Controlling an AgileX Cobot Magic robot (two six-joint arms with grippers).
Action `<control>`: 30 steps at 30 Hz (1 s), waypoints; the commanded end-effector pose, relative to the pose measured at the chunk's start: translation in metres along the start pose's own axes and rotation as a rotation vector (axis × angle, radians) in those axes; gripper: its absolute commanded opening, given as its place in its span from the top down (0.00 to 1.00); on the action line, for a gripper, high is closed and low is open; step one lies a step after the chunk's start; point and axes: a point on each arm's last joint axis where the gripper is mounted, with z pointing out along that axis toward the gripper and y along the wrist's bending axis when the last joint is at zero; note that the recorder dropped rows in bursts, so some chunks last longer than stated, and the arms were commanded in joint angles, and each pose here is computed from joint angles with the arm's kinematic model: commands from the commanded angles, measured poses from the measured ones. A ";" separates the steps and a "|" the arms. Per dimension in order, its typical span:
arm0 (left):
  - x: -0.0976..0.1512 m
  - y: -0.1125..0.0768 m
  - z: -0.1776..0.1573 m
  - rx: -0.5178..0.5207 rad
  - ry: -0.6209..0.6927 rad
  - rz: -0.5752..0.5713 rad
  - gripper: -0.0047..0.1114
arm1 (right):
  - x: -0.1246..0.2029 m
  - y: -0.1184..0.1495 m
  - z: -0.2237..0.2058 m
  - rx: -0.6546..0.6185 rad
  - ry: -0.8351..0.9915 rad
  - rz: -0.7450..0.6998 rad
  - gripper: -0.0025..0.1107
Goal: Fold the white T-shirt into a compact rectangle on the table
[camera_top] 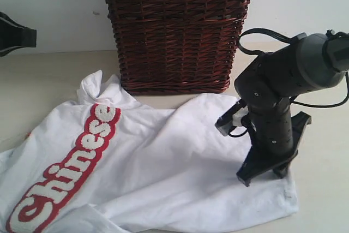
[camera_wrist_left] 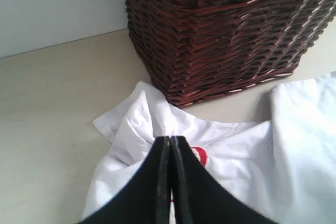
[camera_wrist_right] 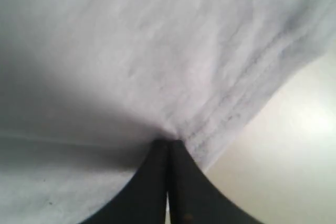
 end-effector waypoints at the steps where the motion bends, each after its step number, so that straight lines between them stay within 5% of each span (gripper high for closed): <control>1: 0.006 0.000 0.011 0.007 0.040 0.000 0.93 | 0.017 -0.008 0.005 0.081 0.186 -0.037 0.98; 10: 0.020 0.006 0.039 0.003 0.133 -0.008 0.62 | 0.022 -0.016 -0.001 0.147 0.227 -0.053 0.98; 21: 0.024 0.033 0.121 -0.047 0.349 0.080 0.61 | 0.033 -0.019 -0.085 -0.082 -0.166 0.093 0.98; 30: 0.032 0.065 0.194 -0.037 0.470 0.004 0.61 | 0.046 -0.007 -0.104 -0.254 -0.206 -0.030 0.98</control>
